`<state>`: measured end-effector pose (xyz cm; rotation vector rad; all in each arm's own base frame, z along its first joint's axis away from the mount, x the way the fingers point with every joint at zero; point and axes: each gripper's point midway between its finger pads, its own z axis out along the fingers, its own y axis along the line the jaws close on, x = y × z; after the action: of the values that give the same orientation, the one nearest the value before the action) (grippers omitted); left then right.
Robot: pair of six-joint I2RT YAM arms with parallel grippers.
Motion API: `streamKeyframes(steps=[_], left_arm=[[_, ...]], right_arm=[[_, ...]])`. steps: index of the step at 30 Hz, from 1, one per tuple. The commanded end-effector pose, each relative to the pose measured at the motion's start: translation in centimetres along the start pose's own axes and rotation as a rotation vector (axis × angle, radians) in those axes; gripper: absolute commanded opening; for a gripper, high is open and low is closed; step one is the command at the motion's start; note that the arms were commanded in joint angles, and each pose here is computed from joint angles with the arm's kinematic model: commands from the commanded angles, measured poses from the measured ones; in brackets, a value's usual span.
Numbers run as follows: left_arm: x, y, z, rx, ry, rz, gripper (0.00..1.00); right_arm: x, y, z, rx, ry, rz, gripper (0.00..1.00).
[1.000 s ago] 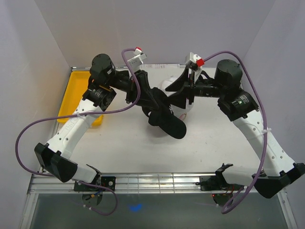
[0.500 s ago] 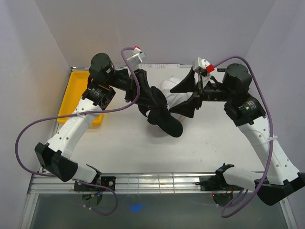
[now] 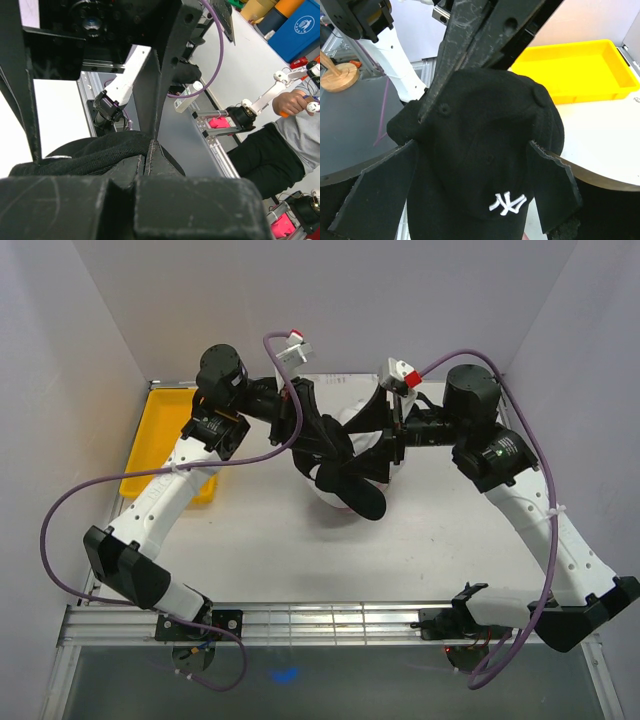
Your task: Stack the hats
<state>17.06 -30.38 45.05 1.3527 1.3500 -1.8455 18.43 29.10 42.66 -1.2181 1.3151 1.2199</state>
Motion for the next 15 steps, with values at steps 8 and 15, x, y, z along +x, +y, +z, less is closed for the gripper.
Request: streamKeyframes(steps=[8, 15], left_arm=[[-1.35, -1.23, -0.03, 0.034, 0.017, 0.084, 0.00], [-1.51, -1.13, 0.01, 0.030, 0.011, 0.081, 0.00]], right_arm=[[-1.16, -0.30, 0.26, 0.018, -0.013, -0.063, 0.69], [-1.49, -0.37, -0.08, 0.052, -0.022, -0.061, 0.11]])
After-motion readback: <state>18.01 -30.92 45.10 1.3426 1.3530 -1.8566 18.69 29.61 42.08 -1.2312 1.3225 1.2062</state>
